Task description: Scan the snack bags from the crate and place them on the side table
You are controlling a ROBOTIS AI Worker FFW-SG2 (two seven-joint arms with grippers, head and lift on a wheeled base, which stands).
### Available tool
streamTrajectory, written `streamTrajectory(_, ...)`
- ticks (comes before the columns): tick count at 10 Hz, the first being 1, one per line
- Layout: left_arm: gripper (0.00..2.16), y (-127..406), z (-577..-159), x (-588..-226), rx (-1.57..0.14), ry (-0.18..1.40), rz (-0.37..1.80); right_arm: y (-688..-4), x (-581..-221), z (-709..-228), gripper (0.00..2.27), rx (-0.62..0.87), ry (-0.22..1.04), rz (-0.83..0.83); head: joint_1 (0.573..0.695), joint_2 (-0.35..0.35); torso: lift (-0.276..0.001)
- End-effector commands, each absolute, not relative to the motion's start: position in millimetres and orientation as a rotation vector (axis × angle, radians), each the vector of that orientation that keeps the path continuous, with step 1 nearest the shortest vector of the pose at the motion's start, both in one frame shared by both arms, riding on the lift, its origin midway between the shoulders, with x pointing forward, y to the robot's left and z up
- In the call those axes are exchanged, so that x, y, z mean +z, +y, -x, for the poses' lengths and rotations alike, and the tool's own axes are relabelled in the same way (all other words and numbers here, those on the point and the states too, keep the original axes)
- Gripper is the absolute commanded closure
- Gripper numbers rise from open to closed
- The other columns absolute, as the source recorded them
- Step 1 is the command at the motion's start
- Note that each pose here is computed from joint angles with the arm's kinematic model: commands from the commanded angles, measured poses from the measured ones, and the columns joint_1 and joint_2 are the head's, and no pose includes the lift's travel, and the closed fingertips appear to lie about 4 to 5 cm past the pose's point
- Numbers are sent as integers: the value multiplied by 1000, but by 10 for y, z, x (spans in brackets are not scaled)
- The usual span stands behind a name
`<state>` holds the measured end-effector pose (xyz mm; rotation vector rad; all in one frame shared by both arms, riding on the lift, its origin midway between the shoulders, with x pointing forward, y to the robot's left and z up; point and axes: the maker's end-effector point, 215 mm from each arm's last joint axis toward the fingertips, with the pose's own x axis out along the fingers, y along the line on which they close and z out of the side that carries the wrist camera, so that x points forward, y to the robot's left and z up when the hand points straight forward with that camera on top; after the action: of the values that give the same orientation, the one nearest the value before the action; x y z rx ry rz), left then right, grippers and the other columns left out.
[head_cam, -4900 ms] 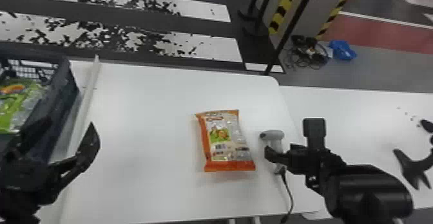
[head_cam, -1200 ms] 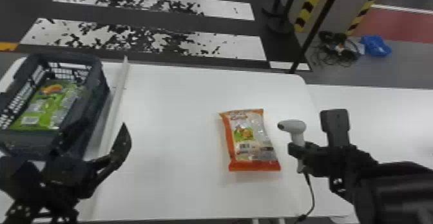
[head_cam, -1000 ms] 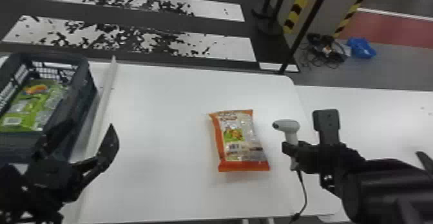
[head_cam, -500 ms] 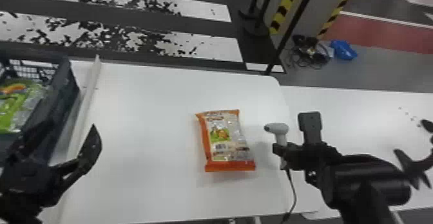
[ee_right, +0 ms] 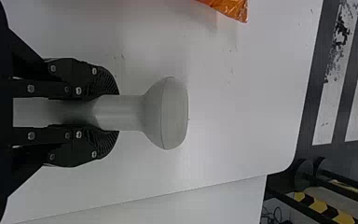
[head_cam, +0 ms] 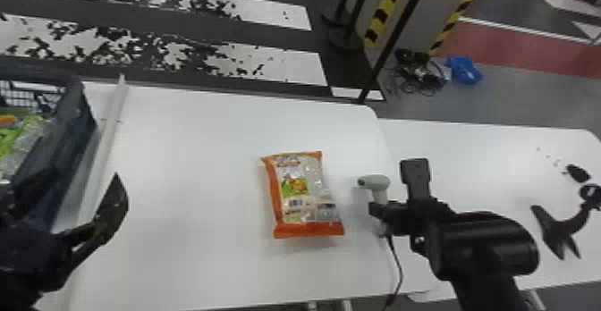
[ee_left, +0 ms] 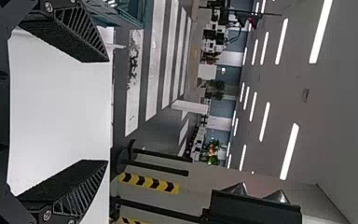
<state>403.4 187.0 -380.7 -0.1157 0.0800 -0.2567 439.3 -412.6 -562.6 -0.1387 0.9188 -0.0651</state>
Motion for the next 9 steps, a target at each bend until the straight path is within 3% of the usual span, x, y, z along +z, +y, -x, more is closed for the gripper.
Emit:
streamTrajectory(1, 103, 1876, -4035, -3799, -256, 77, 116, -4145, -5682, -4379, 2111, -67, 928, 140, 695, -294, -50)
streamTrajectory(2, 103, 1866, -4034, -3792, -257, 76, 117, -4147, -5704, -4368, 2071, -67, 931, 140, 695, -296, -50)
streamTrajectory(3, 103, 1866, -4034, -3792, -257, 76, 117, -4137, -5702, -4374, 1693, -66, 926, 139, 695, -297, -50)
streamTrajectory(5, 103, 1862, -4020, -3794, -258, 78, 118, -4160, -5684, -4383, 242, -76, 920, 140, 695, -298, -50)
streamTrajectory(6, 103, 1862, -4008, -3807, -258, 81, 117, -4180, -5627, -4394, 76, -88, 901, 146, 695, -299, -50)
streamTrajectory(9, 103, 1857, -4001, -3785, -259, 76, 118, -4093, -5306, -4338, 87, -67, 836, 86, 695, -303, -50)
